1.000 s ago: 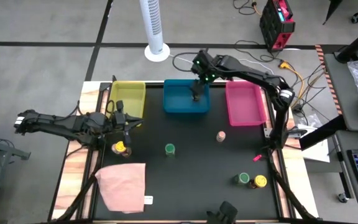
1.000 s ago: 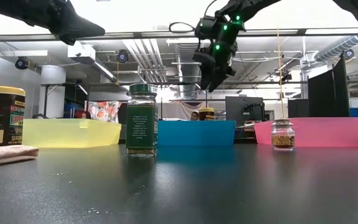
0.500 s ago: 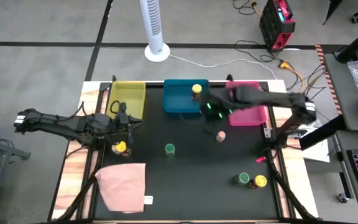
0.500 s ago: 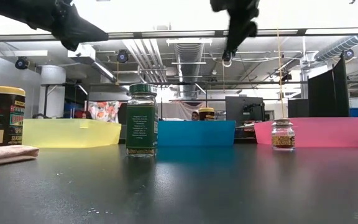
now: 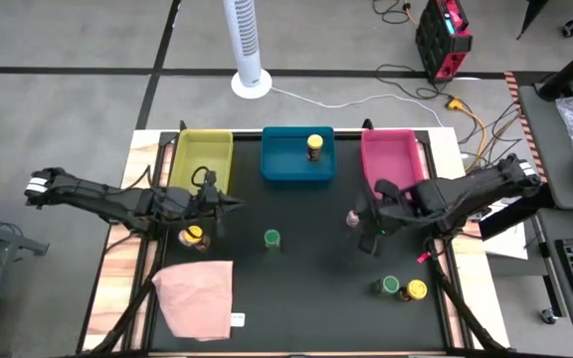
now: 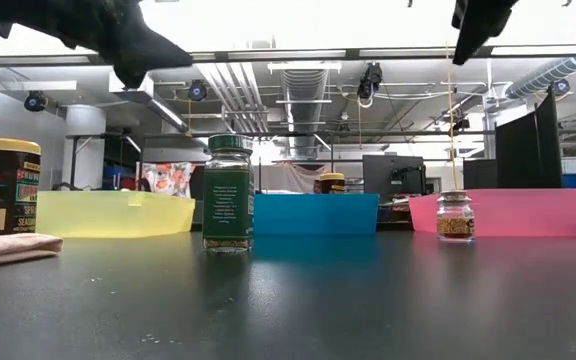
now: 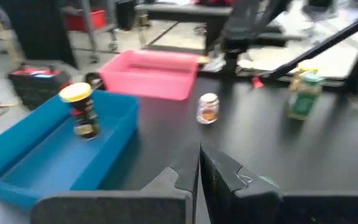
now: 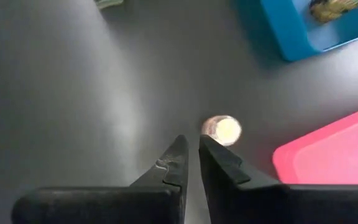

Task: Sort spices by type
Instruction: Put the left green seasoning bottle into the yellow bin

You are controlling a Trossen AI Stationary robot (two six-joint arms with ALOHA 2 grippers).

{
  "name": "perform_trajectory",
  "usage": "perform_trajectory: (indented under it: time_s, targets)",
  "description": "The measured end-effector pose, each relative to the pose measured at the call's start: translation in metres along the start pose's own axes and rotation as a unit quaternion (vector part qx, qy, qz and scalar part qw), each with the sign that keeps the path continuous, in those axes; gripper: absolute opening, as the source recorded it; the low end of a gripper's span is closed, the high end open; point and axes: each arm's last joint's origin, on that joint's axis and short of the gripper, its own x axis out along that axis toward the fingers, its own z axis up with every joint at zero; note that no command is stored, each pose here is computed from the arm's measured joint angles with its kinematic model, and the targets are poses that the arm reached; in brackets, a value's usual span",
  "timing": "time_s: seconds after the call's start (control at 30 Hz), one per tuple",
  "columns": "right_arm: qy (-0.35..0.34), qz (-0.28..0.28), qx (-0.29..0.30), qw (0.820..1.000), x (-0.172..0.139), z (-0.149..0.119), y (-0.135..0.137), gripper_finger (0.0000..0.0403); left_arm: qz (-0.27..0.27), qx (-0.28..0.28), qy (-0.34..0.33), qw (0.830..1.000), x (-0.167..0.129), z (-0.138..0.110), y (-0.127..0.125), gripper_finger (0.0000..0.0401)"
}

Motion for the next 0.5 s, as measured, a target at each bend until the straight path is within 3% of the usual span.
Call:
perform_trajectory:
  time_s: [0.17, 0.3, 0.5]
  targets:
    - [-0.053, -0.04, -0.025, 0.997, 0.013, -0.01, 0.011, 0.0028, -0.038, 0.002, 0.009, 0.999, 0.005, 0.001, -0.012, 0.0]
    - [-0.104, -0.038, -0.068, 0.992, 0.033, -0.013, 0.02, 0.0028, -0.041, 0.005, 0.014, 0.999, 0.011, 0.004, -0.017, 0.0]
    - [-0.225, -0.001, -0.161, 0.961, 0.059, -0.012, 0.032, 0.0028, -0.037, 0.008, 0.017, 0.999, 0.024, 0.017, -0.025, 0.0]
